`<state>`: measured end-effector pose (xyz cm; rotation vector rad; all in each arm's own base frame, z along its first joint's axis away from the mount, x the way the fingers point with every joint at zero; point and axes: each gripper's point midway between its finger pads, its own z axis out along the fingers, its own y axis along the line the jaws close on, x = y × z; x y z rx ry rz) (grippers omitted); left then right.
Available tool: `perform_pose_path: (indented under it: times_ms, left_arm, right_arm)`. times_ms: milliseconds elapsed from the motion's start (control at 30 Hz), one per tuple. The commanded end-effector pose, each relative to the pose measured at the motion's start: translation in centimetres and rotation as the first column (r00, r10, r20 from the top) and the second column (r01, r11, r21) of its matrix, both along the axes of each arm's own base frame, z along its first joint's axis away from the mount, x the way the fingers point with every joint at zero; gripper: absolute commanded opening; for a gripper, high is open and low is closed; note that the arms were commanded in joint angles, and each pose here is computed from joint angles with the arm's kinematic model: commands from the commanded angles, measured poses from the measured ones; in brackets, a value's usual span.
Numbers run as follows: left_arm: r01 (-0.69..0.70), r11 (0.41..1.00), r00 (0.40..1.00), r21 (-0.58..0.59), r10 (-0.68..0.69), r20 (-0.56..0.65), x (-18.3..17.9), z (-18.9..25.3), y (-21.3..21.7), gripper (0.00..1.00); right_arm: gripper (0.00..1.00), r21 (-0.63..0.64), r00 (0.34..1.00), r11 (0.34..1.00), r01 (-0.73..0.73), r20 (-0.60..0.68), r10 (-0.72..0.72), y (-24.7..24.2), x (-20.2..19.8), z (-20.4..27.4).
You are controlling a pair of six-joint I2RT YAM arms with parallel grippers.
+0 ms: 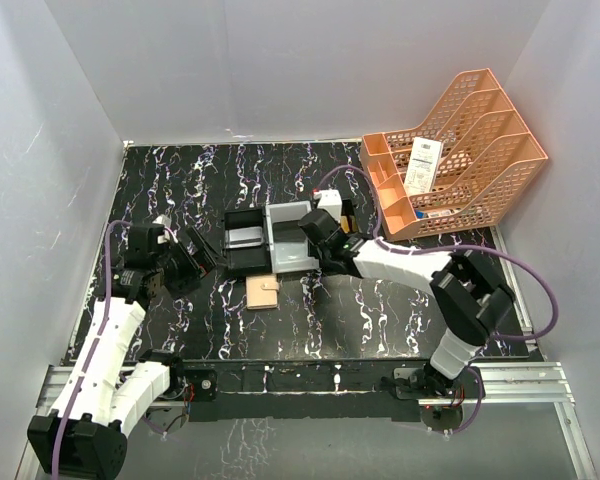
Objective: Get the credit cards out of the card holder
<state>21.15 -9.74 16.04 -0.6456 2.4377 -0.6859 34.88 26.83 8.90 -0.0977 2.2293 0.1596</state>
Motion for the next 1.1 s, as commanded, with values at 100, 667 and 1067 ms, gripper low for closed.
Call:
perform_pose_path:
  times_ms: [100,667,1067]
  left_arm:
    - [0.09,0.991,0.996,-0.099,-0.092,-0.009,-1.1,-1.2,-1.9,0.99]
    - [0.251,0.961,0.963,-0.116,-0.261,-0.071,-2.3,-4.9,-5.3,0.91]
    - [0.282,0.959,0.947,-0.013,-0.281,-0.158,-1.6,-8.2,-6.4,0.8]
  right_arm:
    - [0.11,0.075,0.989,0.987,0.145,-0.038,-0.142,-3.3,-2.8,0.2]
    - [0.15,0.046,0.998,0.997,0.053,-0.023,-0.052,-1.8,-1.9,0.6]
    - [0.41,0.042,0.999,0.999,0.003,-0.045,-0.001,-1.0,-2.0,2.1]
